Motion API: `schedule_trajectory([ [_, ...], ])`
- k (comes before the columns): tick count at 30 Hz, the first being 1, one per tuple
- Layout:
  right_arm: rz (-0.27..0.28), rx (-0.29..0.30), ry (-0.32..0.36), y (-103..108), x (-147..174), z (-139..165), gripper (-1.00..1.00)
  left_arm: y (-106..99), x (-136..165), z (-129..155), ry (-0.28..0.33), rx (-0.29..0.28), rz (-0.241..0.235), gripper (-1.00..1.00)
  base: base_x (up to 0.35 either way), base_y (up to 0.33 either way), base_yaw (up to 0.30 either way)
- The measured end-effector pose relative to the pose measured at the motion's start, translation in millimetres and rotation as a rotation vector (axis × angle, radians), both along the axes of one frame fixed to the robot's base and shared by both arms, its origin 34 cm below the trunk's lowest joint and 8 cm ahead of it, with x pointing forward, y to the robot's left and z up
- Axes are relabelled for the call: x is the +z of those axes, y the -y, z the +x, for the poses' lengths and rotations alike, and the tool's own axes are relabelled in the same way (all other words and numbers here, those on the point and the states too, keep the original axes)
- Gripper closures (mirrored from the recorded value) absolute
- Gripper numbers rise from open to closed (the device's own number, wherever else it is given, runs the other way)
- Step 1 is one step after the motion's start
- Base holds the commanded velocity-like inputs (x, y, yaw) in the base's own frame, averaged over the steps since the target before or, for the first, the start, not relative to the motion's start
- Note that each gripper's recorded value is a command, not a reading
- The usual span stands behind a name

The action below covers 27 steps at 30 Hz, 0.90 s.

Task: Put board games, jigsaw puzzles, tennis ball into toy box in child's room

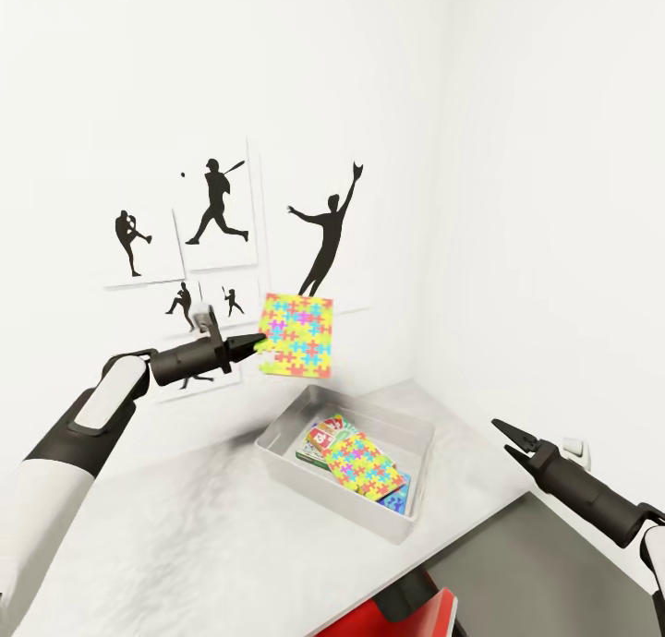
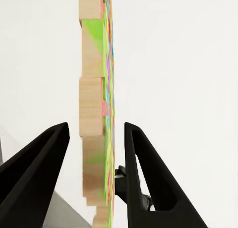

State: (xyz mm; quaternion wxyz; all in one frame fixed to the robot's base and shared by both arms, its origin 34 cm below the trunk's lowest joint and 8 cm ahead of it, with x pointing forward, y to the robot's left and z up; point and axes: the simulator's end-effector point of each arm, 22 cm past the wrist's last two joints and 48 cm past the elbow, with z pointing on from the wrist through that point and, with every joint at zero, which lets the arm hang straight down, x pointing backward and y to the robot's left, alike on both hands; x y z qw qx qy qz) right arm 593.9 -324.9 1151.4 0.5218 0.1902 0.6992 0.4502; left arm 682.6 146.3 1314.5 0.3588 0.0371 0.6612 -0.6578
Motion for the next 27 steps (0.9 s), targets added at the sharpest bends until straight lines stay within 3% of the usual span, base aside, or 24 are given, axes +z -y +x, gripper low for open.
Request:
schedule_trajectory([
  [5, 0.0, 0.0, 0.0, 0, 0, 0, -1.0, 7, 0, -1, -0.001, -0.01, -0.007, 1.0, 0.0, 0.0, 0.0],
  [16, 0.0, 0.0, 0.0, 0, 0, 0, -1.0, 31, -17, 7, -0.052, 0.008, 0.041, 1.0, 0.0, 0.0, 0.0],
  [27, 0.0, 0.0, 0.0, 0, 0, 0, -1.0, 51, -27, 9, -0.09, -0.008, 0.028, 1.0, 0.0, 0.0, 0.0],
])
